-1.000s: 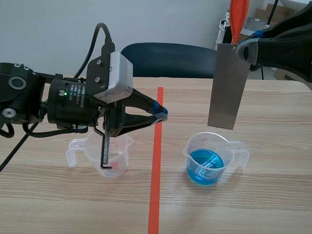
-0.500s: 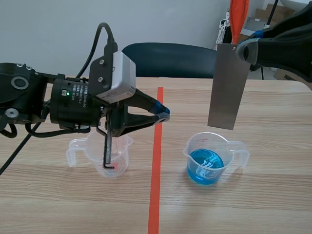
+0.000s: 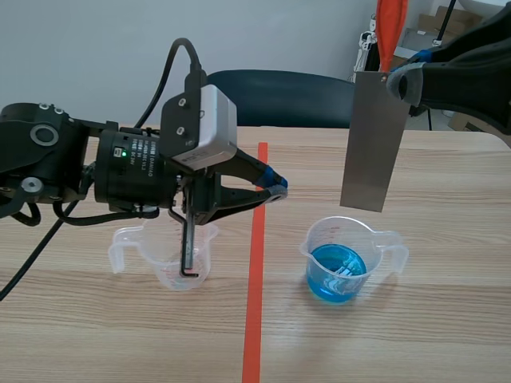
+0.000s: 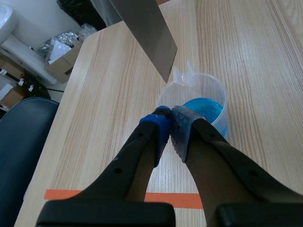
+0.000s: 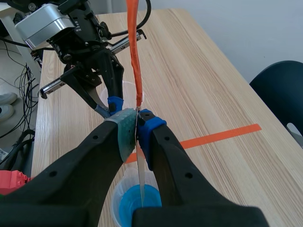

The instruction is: Do the redox reaction experiment. raise the plate out of the solution

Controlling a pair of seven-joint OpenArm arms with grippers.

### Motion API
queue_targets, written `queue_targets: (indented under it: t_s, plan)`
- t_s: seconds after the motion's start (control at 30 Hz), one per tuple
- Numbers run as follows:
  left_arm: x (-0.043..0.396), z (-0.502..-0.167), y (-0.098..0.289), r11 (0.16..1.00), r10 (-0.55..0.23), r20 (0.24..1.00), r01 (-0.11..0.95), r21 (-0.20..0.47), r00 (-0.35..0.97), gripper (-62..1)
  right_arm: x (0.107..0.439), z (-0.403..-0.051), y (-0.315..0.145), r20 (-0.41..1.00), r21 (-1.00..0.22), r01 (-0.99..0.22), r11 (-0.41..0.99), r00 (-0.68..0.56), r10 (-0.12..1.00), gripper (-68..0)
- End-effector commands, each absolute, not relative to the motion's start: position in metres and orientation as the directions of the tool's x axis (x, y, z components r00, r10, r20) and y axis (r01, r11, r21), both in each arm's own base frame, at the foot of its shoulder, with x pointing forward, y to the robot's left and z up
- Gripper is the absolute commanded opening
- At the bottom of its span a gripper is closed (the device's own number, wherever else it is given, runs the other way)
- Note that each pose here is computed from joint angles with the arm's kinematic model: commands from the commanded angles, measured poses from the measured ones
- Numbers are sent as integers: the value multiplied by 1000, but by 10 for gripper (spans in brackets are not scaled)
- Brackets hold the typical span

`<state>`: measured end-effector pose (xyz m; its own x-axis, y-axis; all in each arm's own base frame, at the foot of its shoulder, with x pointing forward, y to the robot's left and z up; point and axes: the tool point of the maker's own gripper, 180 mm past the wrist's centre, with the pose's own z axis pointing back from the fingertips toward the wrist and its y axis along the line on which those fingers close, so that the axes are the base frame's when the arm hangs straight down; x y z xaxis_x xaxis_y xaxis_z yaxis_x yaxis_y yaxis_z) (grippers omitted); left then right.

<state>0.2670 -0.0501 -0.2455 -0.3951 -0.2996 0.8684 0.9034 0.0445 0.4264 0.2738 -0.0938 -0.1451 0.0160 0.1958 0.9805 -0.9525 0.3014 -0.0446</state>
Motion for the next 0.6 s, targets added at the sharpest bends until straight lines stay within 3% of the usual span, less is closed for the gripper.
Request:
queue_targets:
  t_s: [0.0, 0.57]
  plan:
    - [265, -237, -56, 45, -267, 875, 902, 430, -404, -573, 277, -128, -94, 985, -73, -951, 301, -22, 170, -658]
    - [264, -236, -68, 42, -264, 874, 900, 433, -408, -573, 277, -129, -94, 985, -71, -951, 301, -19, 171, -658]
